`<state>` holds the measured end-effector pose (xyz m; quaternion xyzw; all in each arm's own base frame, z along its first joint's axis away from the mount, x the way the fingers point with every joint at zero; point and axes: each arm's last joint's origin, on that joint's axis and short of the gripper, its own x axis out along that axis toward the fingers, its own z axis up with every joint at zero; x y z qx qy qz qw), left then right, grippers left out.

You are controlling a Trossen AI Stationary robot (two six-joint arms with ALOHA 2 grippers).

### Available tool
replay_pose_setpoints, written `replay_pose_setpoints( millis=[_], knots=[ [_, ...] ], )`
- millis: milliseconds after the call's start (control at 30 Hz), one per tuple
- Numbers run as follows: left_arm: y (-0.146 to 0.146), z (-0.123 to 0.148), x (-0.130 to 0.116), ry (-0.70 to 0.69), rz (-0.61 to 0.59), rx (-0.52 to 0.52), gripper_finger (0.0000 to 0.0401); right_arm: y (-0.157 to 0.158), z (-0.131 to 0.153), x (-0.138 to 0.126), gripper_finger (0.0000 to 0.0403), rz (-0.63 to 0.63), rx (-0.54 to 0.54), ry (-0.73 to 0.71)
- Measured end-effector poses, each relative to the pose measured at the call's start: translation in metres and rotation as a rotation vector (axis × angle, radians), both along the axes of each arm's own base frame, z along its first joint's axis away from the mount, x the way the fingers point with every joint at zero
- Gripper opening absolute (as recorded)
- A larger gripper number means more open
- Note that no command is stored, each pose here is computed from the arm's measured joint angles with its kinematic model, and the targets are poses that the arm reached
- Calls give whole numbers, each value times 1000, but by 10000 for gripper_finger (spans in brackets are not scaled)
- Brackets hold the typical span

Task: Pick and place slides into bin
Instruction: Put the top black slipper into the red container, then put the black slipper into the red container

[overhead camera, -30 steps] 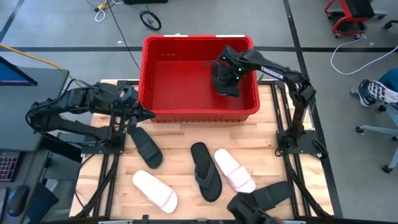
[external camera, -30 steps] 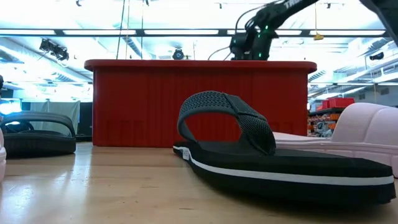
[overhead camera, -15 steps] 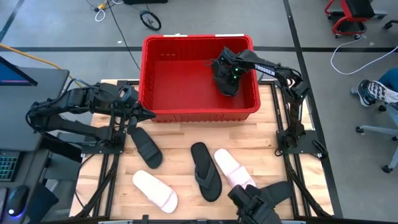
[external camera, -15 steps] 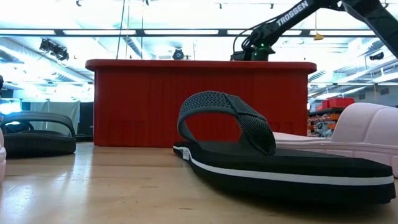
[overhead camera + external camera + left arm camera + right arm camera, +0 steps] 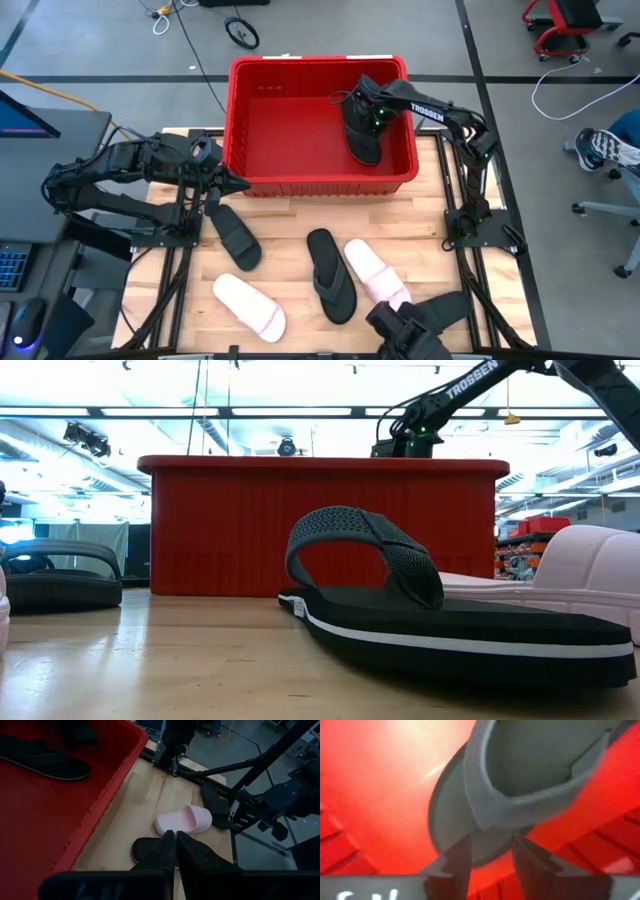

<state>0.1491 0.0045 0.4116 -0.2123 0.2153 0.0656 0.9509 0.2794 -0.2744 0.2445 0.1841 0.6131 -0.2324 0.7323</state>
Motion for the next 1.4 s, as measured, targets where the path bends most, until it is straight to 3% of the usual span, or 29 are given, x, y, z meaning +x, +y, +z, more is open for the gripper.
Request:
replay_pose_setpoints(
  millis=[267, 467, 600, 767, 900, 1067, 1233, 1400],
  knots=[
    [0, 0, 0, 0, 0, 0, 14, 29, 60, -12, 175, 36, -107, -127],
    [0, 0, 0, 0, 0, -1, 16, 98, 135, -29, 161, 108, -22, -476],
    [0, 0, 0, 0, 1, -1, 22, 166, 174, -40, 153, 287, -5, -619],
    [0, 0, 0, -1, 0, -1, 18, 261, 195, -47, 151, 646, 70, -705],
    [0, 0, 0, -1, 3, -5, 12, 324, 187, -40, 151, 860, 76, -650],
    [0, 0, 0, -2, 12, -24, 12, 382, 145, -3, 163, 946, 58, -468],
    [0, 0, 0, -2, 11, -23, 22, 414, 83, 42, 186, 1024, 65, -272],
    [0, 0, 0, -1, 11, -23, 23, 426, 31, 72, 200, 1096, 53, -134]
  ],
)
